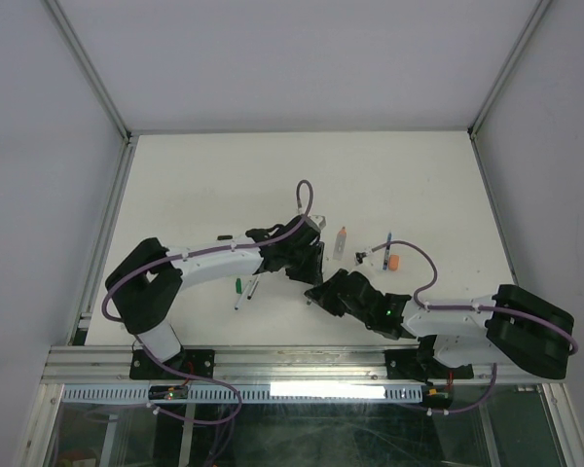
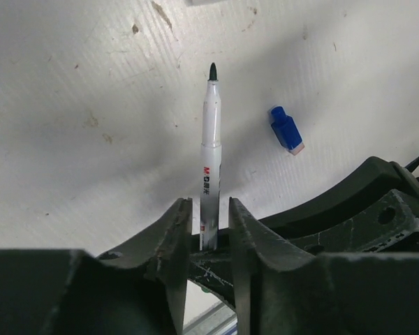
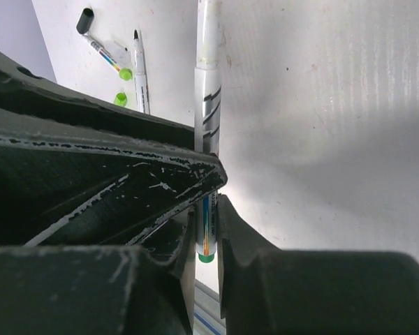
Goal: Insert the pens into the pen caps
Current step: Pick up the pen from the center of the board.
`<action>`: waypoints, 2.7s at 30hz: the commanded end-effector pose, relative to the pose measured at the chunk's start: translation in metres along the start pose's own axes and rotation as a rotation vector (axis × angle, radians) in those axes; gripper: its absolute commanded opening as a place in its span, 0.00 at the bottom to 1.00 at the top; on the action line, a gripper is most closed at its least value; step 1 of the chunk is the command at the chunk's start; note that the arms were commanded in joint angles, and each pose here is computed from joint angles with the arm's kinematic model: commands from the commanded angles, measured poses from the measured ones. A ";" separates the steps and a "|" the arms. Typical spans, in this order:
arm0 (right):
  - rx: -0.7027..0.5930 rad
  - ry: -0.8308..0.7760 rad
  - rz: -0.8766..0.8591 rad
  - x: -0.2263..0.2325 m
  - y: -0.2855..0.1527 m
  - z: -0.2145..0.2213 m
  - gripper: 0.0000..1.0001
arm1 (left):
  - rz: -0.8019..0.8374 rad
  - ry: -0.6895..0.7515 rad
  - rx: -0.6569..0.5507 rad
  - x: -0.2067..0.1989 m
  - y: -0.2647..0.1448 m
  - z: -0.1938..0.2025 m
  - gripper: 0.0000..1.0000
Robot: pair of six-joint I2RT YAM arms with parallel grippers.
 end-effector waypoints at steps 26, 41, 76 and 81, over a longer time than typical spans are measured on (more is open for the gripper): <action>0.098 -0.250 -0.259 0.033 -0.027 0.000 0.00 | -0.001 -0.106 -0.265 -0.007 -0.040 -0.016 0.34; 0.042 -0.270 -0.210 0.039 -0.028 -0.005 0.17 | 0.005 -0.116 -0.322 -0.008 -0.056 -0.018 0.00; -0.114 -0.362 -0.285 0.066 -0.016 -0.014 0.00 | 0.013 -0.132 -0.321 0.000 -0.066 -0.016 0.23; -0.068 -0.386 -0.222 0.054 -0.020 -0.014 0.00 | -0.094 -0.163 -0.342 0.028 -0.080 -0.022 0.35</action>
Point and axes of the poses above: each gripper's point midway between its finger pads, its own y axis out along the fingers, its own x axis along the line the jaws close on, z = x × y, the point moved 10 cm from there along -y, back along the fingers, and after that the axes turned 9 degrees about y, right-handed, at the moved point
